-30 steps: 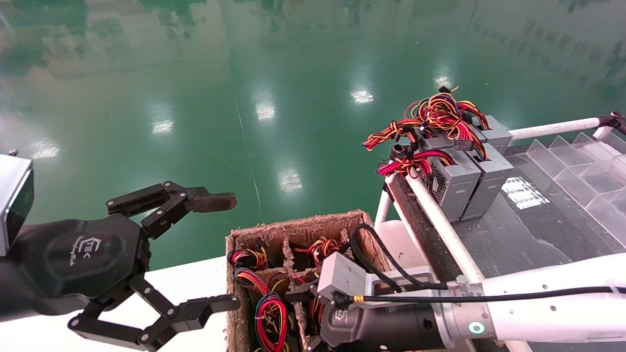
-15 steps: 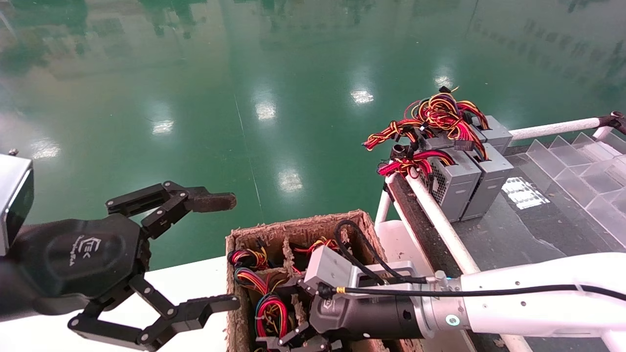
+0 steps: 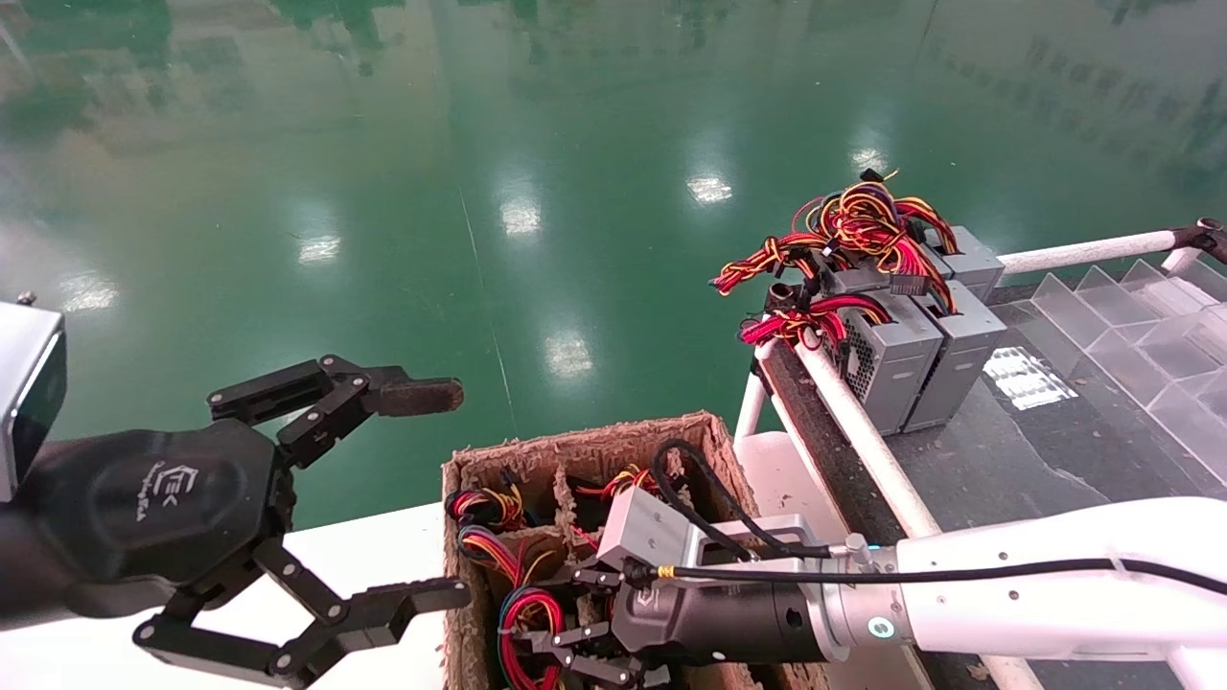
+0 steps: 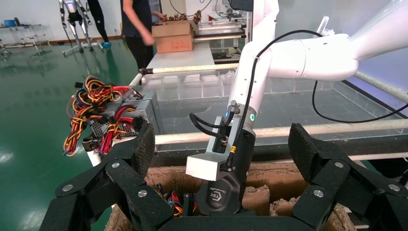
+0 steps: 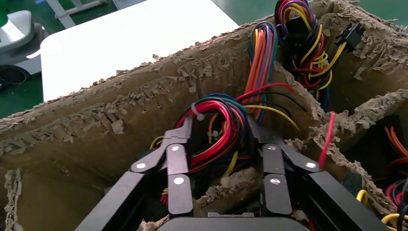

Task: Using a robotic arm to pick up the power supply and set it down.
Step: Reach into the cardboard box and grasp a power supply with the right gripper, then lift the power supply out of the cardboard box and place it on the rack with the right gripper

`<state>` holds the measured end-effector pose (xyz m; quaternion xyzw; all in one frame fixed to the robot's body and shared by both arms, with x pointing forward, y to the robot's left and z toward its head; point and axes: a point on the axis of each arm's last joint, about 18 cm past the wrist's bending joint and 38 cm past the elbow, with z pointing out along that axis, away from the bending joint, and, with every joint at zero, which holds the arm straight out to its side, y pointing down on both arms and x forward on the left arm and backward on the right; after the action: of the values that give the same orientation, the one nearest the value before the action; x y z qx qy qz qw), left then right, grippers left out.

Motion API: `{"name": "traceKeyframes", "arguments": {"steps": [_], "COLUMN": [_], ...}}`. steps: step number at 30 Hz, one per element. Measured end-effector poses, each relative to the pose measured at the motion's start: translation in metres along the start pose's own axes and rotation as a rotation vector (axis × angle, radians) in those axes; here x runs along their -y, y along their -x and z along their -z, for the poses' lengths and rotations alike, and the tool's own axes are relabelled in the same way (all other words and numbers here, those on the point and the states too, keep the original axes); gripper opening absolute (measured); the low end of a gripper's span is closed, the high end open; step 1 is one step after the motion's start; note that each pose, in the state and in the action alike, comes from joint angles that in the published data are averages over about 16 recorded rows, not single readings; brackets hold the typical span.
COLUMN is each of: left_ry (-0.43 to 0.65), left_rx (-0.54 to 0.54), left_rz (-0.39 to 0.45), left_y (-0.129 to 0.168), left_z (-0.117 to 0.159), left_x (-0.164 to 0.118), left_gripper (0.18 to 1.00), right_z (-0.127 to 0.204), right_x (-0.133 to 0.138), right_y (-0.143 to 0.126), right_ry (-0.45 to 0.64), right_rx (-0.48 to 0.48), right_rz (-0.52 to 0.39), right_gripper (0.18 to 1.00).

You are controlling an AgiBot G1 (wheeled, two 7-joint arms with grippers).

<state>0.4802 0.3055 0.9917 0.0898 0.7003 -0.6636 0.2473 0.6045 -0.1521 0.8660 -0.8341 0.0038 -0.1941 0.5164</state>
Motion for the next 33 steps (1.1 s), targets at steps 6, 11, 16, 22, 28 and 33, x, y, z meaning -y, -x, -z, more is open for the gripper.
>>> {"name": "traceKeyframes", "arguments": {"steps": [6, 11, 16, 22, 28, 33], "left_ry": [0.0, 0.0, 0.0, 0.0, 0.0, 0.0], "left_rx": [0.0, 0.0, 0.0, 0.0, 0.0, 0.0], "left_rz": [0.0, 0.0, 0.0, 0.0, 0.0, 0.0], "left_y": [0.0, 0.0, 0.0, 0.0, 0.0, 0.0], "left_z": [0.0, 0.0, 0.0, 0.0, 0.0, 0.0], "left_x": [0.0, 0.0, 0.0, 0.0, 0.0, 0.0], "left_gripper": [1.001, 1.001, 1.001, 1.001, 1.001, 1.001], "right_z": [0.004, 0.013, 0.027, 0.05, 0.073, 0.091], "right_x": [0.0, 0.005, 0.014, 0.027, 0.038, 0.048], "right_y": [-0.001, -0.001, 0.0, 0.003, 0.005, 0.006], "right_ry": [-0.013, -0.041, -0.086, -0.158, -0.235, -0.297], "right_rx": [-0.002, -0.006, -0.01, -0.015, -0.021, -0.029], "right_rz": [-0.003, -0.002, 0.0, -0.001, -0.009, -0.012], "right_gripper": [0.421, 0.333, 0.269, 0.234, 0.224, 0.224]}}
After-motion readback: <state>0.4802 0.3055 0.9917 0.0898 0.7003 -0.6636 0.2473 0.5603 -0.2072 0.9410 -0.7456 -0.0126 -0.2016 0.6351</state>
